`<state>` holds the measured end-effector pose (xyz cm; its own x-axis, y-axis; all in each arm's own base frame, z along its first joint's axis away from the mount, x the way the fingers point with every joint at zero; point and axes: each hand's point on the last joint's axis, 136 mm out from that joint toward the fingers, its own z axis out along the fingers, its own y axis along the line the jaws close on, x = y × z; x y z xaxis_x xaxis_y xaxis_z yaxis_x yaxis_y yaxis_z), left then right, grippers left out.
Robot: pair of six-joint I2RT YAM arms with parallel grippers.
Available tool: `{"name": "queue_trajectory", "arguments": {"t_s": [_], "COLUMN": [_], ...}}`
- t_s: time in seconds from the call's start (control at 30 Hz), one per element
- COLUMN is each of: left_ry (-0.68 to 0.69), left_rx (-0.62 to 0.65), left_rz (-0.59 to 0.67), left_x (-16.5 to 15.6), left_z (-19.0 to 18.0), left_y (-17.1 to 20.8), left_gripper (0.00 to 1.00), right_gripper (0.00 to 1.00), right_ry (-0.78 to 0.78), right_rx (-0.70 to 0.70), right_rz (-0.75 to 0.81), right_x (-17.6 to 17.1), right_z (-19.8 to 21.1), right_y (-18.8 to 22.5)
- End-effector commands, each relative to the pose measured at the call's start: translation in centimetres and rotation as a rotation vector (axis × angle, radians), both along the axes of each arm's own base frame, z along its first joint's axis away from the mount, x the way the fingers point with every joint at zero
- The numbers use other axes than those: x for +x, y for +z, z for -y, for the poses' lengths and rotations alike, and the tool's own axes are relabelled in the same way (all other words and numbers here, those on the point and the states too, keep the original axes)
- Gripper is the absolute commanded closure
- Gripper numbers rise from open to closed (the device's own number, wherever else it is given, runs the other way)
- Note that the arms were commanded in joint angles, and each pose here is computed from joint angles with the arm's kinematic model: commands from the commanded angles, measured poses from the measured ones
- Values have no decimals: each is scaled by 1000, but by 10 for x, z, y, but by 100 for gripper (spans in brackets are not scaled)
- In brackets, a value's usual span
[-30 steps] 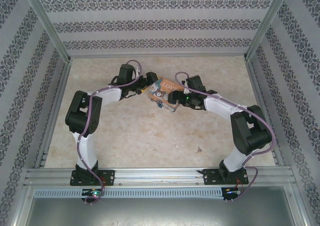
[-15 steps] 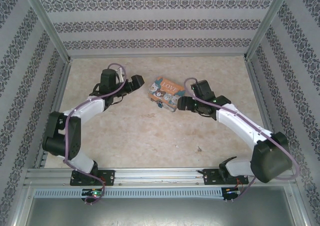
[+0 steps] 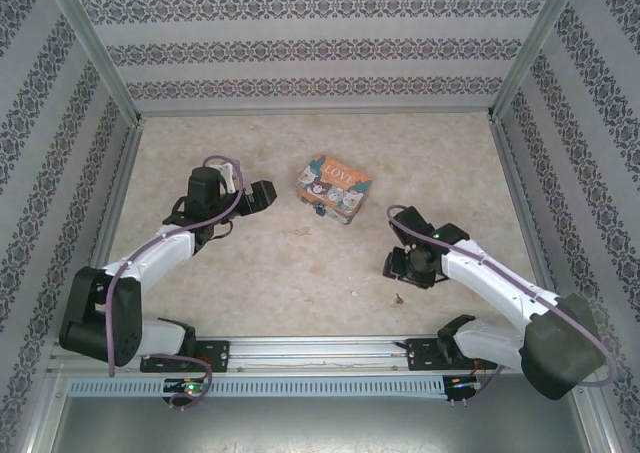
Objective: Unlock the padlock with the key
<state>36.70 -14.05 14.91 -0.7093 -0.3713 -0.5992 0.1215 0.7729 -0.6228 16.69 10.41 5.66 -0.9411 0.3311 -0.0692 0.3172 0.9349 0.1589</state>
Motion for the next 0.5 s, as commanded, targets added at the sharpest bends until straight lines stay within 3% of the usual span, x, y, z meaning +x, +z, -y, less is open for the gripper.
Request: {"name": "queue_trajectory", "arguments": {"t_s": [0.0,0.2,0.47], "left_ry": [-12,-19,-1], "left_rx": [47,43,32], "left_rz": [-10,-30,-21], "left_x": [-10,-19,-22], "left_z": [-6,-6,-8], "left_y": [-10,-21,-17], "left_gripper": [1,1,1], "right_gripper": [48,54,64], "right_ry": [-78,-99,-32], "right_rx": [-11,-6,-106], "right_rz": [-82,-94,-170], "right_x": [-25,-26,-28], "right_z": [6,0,5], "right_y": [-9,-20,-31]}}
